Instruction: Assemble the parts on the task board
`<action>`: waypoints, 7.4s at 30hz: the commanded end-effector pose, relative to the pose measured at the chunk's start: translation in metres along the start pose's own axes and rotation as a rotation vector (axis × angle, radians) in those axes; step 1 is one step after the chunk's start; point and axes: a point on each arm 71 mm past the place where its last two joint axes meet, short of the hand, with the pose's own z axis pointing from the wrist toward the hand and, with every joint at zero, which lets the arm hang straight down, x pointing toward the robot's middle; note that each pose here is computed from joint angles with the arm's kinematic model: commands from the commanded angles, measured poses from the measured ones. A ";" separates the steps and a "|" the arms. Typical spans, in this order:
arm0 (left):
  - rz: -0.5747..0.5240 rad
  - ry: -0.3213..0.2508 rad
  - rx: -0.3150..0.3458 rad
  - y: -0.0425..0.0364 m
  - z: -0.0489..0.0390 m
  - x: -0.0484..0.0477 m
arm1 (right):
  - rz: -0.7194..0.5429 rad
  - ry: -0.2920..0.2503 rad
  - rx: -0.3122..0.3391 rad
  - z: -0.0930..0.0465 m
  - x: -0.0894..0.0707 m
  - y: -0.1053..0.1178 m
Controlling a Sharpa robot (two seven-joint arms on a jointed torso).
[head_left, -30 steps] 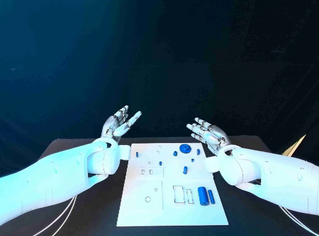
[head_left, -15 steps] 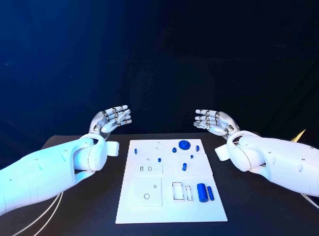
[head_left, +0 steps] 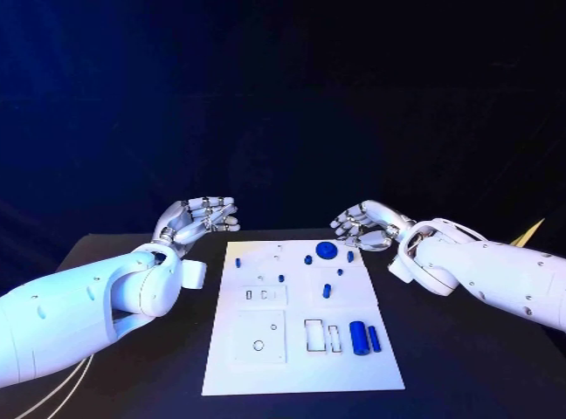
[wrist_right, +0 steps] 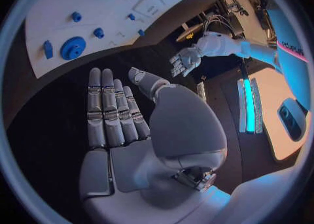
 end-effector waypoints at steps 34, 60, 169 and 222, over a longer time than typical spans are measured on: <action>-0.078 0.125 0.044 -0.0451 -0.0283 0.0279 | -0.510 0.134 0.000 0.051 0.013 0.059; -0.072 0.128 0.062 -0.0563 -0.0259 0.0275 | -0.512 0.143 0.024 0.056 0.014 0.056; -0.075 0.149 0.073 -0.0628 -0.0163 0.0355 | -0.489 -0.101 -0.008 0.094 0.032 0.085; -0.053 0.108 0.075 -0.0629 -0.0158 0.0163 | -0.317 -0.025 0.267 0.033 -0.056 0.011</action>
